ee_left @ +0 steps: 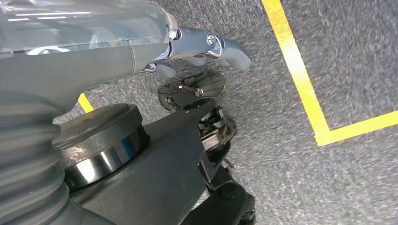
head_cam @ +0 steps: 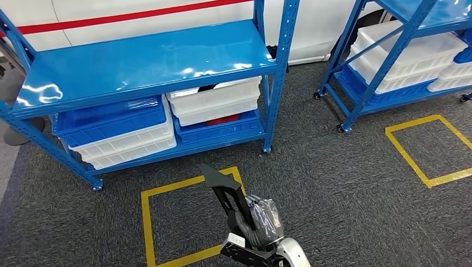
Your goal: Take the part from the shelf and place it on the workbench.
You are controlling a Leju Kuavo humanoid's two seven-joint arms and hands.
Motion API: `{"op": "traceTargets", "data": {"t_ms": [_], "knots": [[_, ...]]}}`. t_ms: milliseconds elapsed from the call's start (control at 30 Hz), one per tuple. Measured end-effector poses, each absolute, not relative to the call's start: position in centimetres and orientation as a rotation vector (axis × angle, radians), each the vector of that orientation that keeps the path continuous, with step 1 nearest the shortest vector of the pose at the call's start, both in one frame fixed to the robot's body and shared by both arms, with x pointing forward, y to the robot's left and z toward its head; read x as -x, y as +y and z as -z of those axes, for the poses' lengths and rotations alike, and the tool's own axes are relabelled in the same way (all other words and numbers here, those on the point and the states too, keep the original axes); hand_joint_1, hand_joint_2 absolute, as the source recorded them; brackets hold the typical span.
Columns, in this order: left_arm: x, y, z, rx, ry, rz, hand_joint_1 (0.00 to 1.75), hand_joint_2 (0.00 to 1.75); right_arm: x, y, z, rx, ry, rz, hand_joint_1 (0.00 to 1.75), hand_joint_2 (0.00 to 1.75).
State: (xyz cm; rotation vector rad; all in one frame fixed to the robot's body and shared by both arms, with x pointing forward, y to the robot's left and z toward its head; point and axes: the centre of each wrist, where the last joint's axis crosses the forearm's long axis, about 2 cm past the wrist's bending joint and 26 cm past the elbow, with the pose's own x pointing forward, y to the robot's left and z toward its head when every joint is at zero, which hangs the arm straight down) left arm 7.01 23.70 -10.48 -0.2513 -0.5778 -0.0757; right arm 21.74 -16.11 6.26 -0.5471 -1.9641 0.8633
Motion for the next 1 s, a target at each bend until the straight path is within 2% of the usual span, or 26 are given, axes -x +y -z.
{"op": "traceTargets", "data": {"t_ms": [1000], "knots": [[-6.21,23.89,10.64,0.186,-0.553,0.071,0.0,1.75,-21.77,-16.1,-6.55,0.565,-1.942,-0.831,1.75,1.75]]}}
